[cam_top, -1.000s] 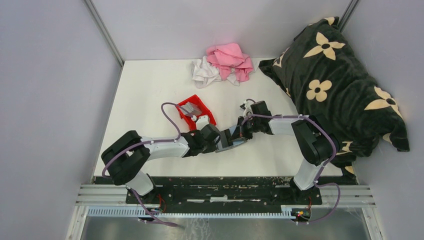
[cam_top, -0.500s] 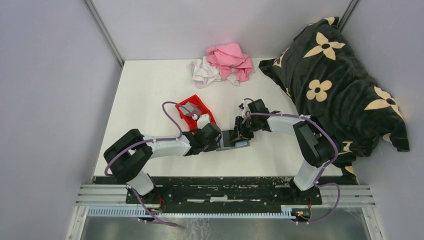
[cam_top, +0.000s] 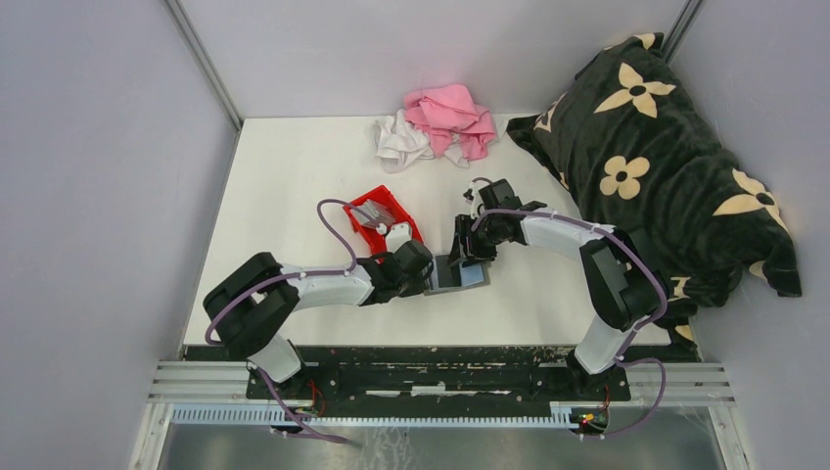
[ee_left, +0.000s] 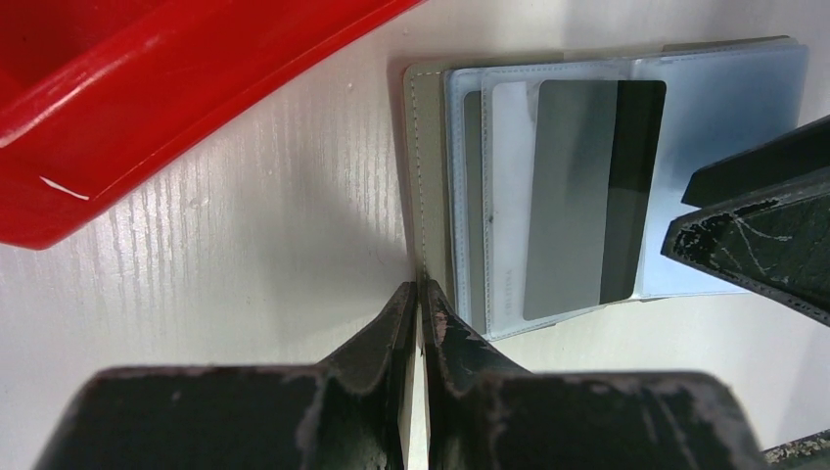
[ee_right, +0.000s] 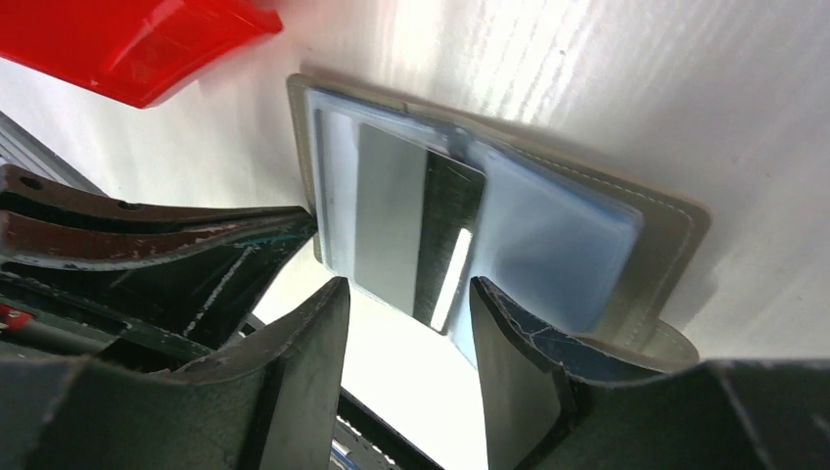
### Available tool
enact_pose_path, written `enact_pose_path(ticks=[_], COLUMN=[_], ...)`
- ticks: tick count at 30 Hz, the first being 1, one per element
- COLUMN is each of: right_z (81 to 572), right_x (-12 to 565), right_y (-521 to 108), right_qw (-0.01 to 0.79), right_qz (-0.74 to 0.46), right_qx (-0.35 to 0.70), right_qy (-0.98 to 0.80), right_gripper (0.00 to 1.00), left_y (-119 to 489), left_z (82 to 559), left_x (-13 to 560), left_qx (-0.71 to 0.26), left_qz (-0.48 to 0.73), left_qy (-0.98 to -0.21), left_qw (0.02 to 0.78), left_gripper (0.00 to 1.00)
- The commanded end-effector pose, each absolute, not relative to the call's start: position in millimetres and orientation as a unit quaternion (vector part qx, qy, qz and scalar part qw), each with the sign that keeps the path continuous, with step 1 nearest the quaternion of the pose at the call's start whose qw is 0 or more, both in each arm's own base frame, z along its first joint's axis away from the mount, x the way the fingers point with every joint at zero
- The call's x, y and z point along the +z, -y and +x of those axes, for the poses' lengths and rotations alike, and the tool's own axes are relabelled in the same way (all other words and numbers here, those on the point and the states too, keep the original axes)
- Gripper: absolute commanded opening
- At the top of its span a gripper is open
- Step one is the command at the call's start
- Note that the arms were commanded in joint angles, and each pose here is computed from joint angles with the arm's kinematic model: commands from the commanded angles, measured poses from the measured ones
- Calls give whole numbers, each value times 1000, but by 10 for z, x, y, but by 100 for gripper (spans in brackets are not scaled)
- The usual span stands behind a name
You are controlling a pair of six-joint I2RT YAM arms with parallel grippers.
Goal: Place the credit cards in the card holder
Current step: Insert the credit card into the card holder.
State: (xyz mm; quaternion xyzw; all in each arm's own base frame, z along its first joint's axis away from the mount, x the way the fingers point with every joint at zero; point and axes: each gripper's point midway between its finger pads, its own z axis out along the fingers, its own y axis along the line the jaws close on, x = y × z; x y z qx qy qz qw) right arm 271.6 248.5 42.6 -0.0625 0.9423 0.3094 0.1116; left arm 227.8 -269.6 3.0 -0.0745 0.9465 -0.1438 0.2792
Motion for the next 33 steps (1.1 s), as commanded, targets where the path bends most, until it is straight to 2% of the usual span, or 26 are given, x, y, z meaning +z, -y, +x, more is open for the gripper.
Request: enact_pose_path(ticks=[1,10,19,27,30,33], right_z=[2802,2747,2746,2756,2764,2779], right_x=[475,305,430,464,461,461], right_y=[-2586,-2624,-2709,-2613,-2595,-2572], right_qw=[125,110,125,139,142,144], right_qz=[-95,-109,-118,-116,-113,-112], right_qx=[285,245,269,247,242,235], right_qy=[-946,-957,-948,-952,-953,-955], right_gripper=[55,56,55,56,58,65], left_y=[1788,1806,1790,1789,1782,1769], left_z=[1556,1557,1529,1516,1509,1503], left_x=[-687,-690,-733,-754,-755,-756], left_qx=[36,32,31,29,29,30], left_qz=[-20,-18,-18,-19,-18,-19], left_qy=[-989,-989,-990,-990,-990,-990], left_qw=[143,143,138,136,136,135], left_gripper=[13,13,13,13,13,13])
